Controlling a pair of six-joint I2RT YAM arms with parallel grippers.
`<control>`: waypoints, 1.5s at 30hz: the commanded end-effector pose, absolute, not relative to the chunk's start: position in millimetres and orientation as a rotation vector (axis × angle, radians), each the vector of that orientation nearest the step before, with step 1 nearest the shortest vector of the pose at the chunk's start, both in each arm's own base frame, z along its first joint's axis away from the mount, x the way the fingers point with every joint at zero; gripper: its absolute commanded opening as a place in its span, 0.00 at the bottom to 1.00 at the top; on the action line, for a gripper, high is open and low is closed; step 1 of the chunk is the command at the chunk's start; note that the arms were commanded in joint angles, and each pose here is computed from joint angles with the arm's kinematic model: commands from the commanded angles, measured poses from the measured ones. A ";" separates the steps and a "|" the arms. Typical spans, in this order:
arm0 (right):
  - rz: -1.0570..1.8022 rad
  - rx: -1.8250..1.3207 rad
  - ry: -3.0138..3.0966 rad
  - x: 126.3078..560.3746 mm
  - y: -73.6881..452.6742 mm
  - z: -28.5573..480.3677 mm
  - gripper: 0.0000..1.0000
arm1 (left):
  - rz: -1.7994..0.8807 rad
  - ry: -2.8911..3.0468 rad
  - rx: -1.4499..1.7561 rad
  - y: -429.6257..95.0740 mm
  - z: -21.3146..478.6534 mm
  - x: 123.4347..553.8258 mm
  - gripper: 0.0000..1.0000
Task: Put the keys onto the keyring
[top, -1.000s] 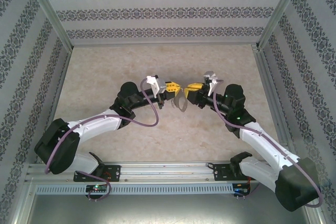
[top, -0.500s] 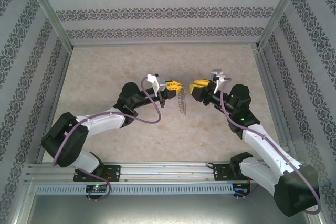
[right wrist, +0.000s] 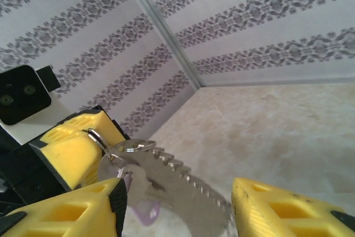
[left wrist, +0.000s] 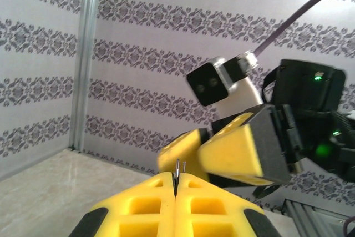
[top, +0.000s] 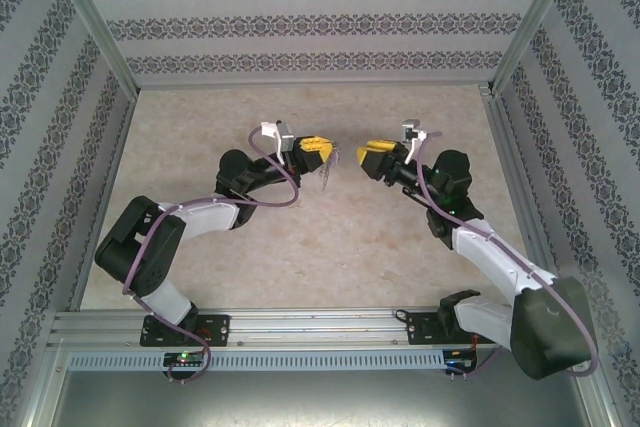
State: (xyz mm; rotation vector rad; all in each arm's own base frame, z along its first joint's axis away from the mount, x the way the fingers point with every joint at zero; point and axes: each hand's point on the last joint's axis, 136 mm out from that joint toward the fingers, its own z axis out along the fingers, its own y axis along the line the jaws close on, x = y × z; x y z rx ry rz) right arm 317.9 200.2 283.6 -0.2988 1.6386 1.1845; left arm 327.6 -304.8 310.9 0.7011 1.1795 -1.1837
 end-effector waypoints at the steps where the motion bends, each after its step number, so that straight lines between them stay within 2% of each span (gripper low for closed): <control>1: 1.287 -0.392 1.476 310.7 210.8 324.4 0.54 | -1.234 1.065 0.730 -302.1 339.9 319.4 0.00; 28: 1.438 -0.470 1.414 308.1 241.0 323.4 0.47 | -1.326 1.096 0.722 -310.5 340.9 328.4 0.00; 31: 1.447 -0.472 1.407 309.5 242.2 324.6 0.42 | -1.330 1.102 0.716 -310.6 339.8 329.4 0.00; 40: 1.467 -0.488 1.402 307.3 244.5 323.5 0.13 | -1.334 1.110 0.709 -311.1 337.8 330.4 0.00; 45: 1.475 -0.502 1.407 304.0 245.5 321.1 0.01 | -1.335 1.113 0.706 -311.4 337.2 331.2 0.00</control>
